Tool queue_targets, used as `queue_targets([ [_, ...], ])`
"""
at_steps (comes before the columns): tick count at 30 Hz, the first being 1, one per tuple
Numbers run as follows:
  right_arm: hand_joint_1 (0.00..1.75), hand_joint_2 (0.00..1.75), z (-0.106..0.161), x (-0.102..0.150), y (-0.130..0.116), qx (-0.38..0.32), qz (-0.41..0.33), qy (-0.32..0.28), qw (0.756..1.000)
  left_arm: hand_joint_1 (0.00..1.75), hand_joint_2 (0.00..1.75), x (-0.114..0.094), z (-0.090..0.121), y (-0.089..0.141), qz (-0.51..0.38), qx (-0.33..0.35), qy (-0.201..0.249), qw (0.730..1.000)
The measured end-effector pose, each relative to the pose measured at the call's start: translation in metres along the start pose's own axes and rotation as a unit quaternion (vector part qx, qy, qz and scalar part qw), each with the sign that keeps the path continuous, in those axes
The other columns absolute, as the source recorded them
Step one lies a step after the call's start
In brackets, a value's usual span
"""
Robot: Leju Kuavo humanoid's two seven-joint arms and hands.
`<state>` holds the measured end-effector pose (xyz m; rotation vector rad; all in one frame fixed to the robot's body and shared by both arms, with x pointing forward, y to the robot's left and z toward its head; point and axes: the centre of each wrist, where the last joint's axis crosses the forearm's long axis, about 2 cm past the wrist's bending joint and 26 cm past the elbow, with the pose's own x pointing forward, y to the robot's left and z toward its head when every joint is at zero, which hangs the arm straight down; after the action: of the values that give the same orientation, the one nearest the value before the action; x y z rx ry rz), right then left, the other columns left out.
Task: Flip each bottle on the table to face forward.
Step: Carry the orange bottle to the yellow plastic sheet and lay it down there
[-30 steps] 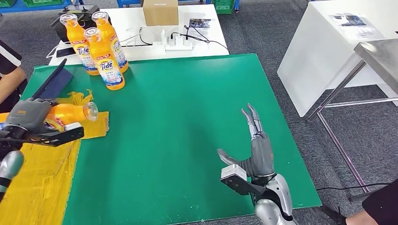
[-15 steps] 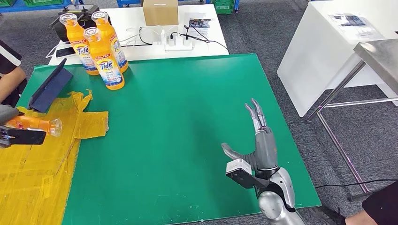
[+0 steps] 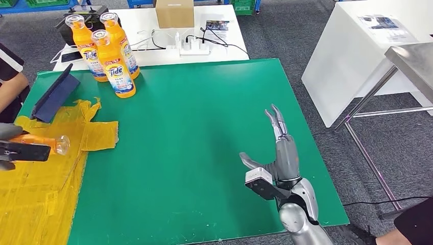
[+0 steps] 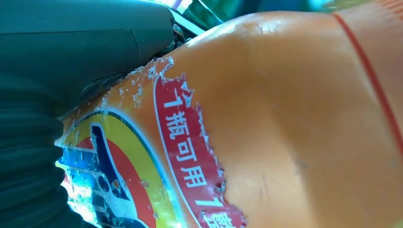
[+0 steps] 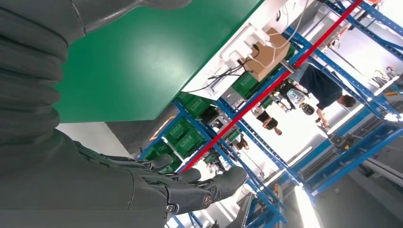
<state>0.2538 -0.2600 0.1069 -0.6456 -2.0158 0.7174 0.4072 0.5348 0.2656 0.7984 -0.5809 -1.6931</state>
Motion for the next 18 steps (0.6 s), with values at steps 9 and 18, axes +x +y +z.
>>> queue_targets([
  [9, 0.00, 1.75, -0.009, -0.003, 0.006, 0.005, -0.008, -0.003, 1.000, 1.75, 1.75, 0.032, -0.024, -0.036, 0.037, 0.009, -0.042, 0.998],
  [18, 0.00, 1.75, -0.019, 0.002, 0.015, 0.015, -0.018, -0.014, 1.000, 1.75, 1.75, 0.077, -0.056, -0.074, 0.032, 0.025, -0.050, 0.998],
])
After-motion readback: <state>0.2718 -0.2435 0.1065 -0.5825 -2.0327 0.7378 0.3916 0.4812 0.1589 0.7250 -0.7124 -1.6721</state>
